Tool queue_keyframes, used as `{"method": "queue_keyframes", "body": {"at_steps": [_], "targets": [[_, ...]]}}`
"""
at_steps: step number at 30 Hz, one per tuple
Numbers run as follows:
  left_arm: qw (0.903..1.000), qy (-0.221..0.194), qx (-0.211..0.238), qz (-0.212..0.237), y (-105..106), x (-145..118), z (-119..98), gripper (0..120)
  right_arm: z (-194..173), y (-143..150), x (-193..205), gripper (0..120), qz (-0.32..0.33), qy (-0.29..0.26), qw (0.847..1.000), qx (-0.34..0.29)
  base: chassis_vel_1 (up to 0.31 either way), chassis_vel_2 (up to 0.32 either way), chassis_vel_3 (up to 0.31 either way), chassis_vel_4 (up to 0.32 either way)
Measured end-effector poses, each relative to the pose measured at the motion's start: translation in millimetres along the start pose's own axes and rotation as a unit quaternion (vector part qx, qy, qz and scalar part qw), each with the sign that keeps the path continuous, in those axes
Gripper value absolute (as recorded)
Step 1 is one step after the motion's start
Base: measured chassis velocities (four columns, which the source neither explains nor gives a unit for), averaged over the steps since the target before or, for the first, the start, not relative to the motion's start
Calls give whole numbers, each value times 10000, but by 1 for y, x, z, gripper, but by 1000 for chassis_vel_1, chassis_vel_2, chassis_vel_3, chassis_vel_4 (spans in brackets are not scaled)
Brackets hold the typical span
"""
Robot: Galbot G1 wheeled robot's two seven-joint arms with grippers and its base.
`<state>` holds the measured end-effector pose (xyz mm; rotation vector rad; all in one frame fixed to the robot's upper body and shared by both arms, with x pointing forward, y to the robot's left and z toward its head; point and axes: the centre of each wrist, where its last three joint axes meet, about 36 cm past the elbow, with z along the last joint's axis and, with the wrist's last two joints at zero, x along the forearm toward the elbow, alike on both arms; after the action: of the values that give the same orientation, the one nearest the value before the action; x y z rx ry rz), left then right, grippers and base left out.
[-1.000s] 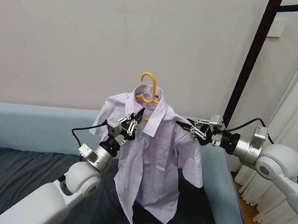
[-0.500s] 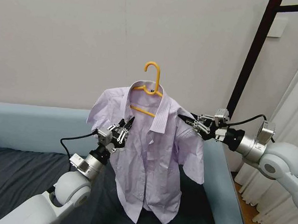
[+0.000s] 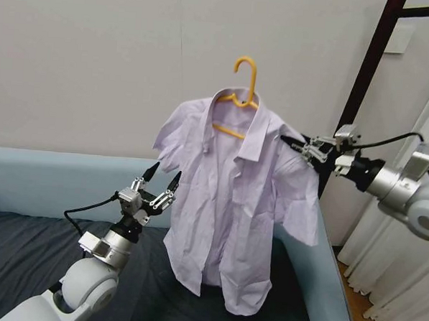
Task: Pick up the clothes from the sofa and hang them on the clothes hanger.
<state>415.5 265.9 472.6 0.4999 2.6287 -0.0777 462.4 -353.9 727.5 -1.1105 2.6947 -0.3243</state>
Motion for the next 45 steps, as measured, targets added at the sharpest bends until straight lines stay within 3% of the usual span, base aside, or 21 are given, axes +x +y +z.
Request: {"method": "queue_keyframes", "body": {"at_steps": [6, 13, 18, 24, 27, 33, 37, 45], "targets": [[9966, 291, -306, -706, 8, 24, 30, 100, -37, -8, 17, 8, 408, 238, 9985, 272, 0, 0, 0, 0], [9936, 368, -385, -996, 8, 30, 44, 100, -68, -8, 28, 8, 1476, 701, 9852, 514, 0, 0, 0, 0], [9935, 359, -335, -1030, 4, 29, 48, 100, -88, -7, 43, 8, 2629, 1040, 9578, 521, 0, 0, 0, 0], [9937, 320, -314, -1027, 3, 26, 49, 100, -110, -9, 59, 8, 3357, 1165, 9320, 716, 0, 0, 0, 0], [9938, 291, -307, -1030, 3, 25, 50, 100, -120, -8, 62, 8, 3857, 1269, 9098, 859, 0, 0, 0, 0], [9938, 252, -310, -1037, 4, 23, 51, 100, -121, -11, 63, 8, 4334, 1314, 8858, 1008, 0, 0, 0, 0], [9939, 260, -326, -1018, 6, 22, 53, 100, -100, -26, 61, 8, 4657, 1279, 8685, 1120, 0, 0, 0, 0], [9939, 284, -387, -989, 10, 18, 54, 100, -70, -55, 62, 8, 4988, 1271, 8494, 1165, 0, 0, 0, 0]]}}
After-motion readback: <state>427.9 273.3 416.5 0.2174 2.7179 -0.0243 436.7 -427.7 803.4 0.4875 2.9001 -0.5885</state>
